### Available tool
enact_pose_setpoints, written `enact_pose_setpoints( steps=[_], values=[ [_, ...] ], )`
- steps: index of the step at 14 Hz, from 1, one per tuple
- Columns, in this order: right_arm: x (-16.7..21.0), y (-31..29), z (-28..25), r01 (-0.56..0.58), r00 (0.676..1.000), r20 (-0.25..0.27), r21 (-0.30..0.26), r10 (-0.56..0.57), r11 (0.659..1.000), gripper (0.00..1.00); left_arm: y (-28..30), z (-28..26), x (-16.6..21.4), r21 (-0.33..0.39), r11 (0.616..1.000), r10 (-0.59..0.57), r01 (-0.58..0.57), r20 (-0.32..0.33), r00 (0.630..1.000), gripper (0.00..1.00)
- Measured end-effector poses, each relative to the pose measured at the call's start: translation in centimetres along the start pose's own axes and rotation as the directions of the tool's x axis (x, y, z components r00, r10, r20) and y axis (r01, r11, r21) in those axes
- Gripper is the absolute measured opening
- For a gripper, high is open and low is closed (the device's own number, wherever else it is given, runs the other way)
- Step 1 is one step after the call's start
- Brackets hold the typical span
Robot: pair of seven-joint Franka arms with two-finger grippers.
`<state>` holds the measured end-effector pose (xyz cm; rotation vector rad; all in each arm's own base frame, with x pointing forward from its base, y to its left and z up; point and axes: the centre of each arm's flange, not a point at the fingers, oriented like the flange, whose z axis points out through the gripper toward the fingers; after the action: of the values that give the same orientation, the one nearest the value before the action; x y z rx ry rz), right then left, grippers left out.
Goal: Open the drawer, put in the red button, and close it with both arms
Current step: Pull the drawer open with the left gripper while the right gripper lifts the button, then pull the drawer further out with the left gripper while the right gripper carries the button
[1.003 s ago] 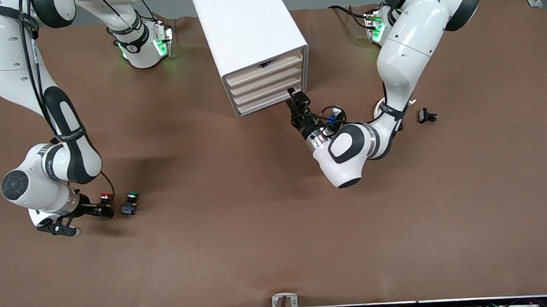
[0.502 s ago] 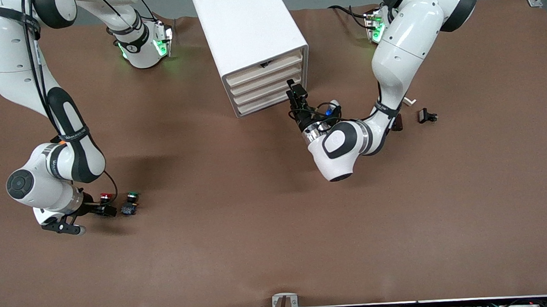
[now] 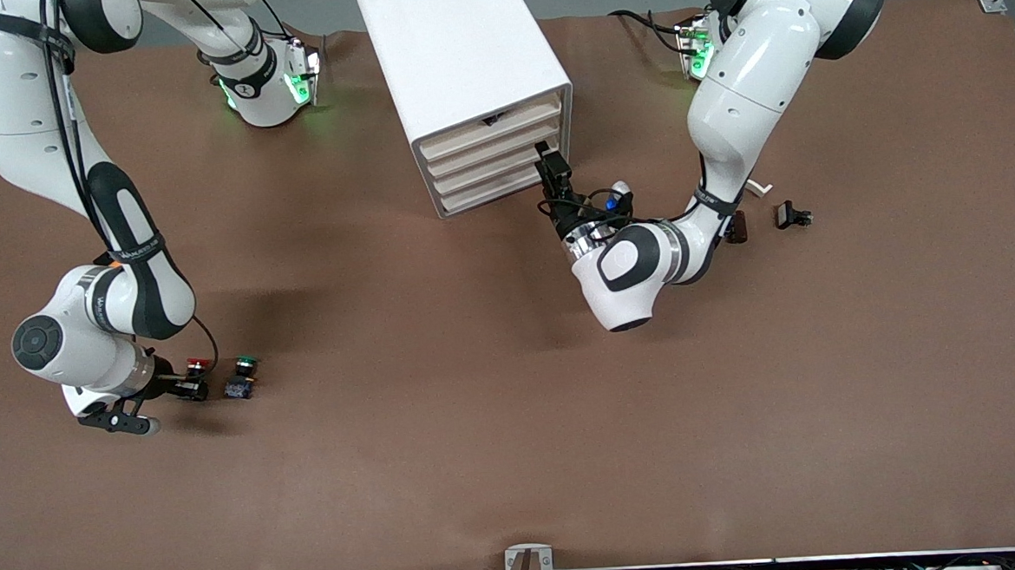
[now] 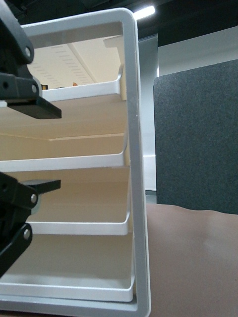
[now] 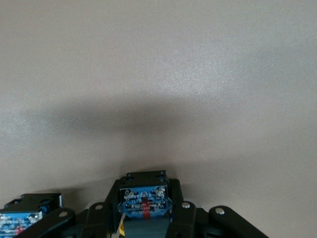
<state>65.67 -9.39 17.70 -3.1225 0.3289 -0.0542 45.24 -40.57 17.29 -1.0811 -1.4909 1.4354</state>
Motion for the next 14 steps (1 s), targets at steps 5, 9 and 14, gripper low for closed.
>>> enact_pose_setpoints(
  steps=[5,9,14],
  values=[
    [-0.2,0.0,-0.2,0.001,0.999,0.055,0.0,-0.001,1.0,0.42,-0.2,2.1,-1.2,0.009,1.0,0.004,-0.004,-0.029,1.0,0.56],
    [0.7,-0.4,-3.6,-0.002,0.995,0.102,0.01,0.001,1.0,0.42,0.0,3.0,-1.8,0.004,1.0,0.0,0.0,-0.036,0.999,0.56],
    [0.6,-0.9,-8.2,-0.031,0.987,0.157,0.016,0.028,0.999,0.42,0.5,4.6,-2.5,-0.003,1.0,-0.022,0.022,-0.054,0.998,0.53]
  ],
)
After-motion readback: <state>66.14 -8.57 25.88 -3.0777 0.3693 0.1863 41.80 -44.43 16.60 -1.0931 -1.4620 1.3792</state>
